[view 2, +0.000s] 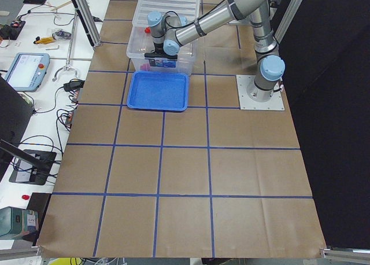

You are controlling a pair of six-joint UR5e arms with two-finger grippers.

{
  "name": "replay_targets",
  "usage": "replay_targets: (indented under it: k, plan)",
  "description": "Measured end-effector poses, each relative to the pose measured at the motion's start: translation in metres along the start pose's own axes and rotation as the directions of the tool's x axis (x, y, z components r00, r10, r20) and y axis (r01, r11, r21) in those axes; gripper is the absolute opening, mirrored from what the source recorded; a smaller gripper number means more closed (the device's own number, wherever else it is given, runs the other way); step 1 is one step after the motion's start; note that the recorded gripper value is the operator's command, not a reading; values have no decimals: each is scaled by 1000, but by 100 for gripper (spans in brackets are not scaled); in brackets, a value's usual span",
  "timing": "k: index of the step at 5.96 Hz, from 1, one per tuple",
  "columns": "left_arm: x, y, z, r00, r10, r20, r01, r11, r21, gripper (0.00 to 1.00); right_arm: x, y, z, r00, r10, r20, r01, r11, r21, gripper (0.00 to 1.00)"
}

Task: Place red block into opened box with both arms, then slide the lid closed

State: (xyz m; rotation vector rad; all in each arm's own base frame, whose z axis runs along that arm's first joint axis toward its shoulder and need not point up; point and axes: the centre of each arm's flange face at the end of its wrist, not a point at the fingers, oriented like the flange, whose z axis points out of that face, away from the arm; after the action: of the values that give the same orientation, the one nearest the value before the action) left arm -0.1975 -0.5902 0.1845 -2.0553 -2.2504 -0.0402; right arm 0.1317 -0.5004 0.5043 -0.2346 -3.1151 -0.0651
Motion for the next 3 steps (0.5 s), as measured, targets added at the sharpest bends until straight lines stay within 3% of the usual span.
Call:
replay_targets:
  k: [3]
  plan:
    - [2,-2,-37,1000,-7,25,6,1000,16,94,1,-1,-1,1000,5,12,-5,1000,4,100]
